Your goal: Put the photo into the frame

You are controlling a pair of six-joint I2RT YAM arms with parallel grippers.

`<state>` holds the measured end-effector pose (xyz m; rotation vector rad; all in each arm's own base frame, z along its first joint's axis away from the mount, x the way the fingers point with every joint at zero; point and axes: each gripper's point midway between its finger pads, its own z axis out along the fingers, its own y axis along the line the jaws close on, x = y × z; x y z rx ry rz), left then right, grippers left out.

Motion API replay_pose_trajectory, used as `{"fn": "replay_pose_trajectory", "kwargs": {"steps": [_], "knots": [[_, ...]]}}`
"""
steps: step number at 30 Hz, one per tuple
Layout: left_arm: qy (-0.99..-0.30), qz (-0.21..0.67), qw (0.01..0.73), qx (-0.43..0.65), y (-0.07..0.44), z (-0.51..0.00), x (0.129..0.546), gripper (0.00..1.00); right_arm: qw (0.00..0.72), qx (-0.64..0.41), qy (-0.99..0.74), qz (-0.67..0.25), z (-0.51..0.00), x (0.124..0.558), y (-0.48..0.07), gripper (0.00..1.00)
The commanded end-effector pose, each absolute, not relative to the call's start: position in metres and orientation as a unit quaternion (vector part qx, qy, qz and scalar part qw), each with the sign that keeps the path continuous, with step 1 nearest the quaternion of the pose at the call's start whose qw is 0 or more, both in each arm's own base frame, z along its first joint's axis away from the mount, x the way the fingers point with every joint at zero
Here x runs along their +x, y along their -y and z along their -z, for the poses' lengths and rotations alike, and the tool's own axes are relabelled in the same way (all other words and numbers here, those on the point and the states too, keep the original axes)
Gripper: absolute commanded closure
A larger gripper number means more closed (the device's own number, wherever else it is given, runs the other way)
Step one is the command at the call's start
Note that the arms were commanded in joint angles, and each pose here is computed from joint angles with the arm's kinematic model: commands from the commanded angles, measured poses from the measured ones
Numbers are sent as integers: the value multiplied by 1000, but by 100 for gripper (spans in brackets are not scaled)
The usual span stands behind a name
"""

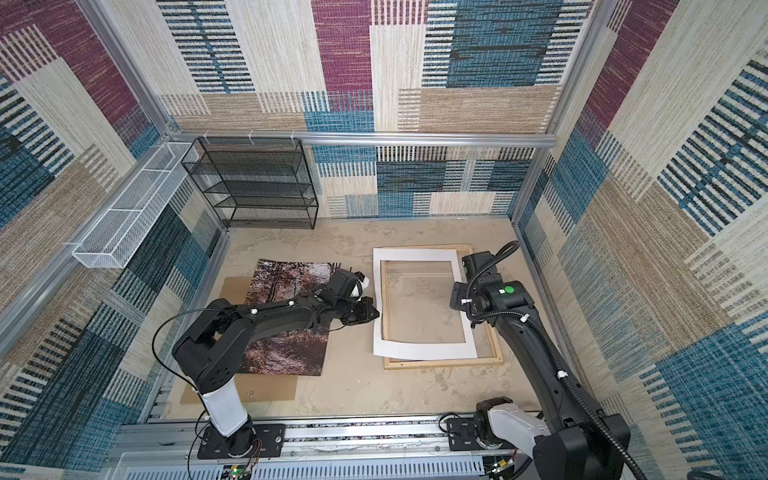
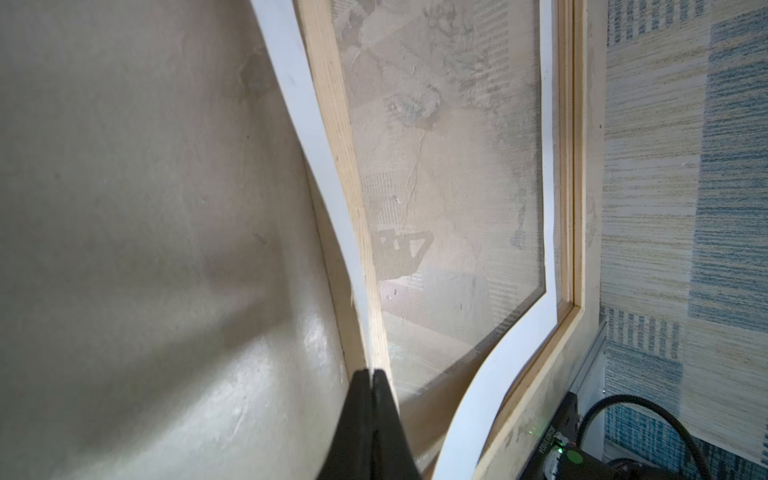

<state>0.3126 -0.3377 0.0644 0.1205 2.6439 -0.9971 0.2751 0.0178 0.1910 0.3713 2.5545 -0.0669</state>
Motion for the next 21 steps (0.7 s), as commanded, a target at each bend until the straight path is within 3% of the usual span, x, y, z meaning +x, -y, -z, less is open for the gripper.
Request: {"fn": "replay_pose_trajectory", "kwargs": {"steps": [1,21], "knots": [[-920,355,161,36,340,-70,313,100,304,134,-942,34,-201,290,-15,13],[-916,362,170,32,373,-64,320,100,330,119,-936,-22,-174,345,-27,13]]}}
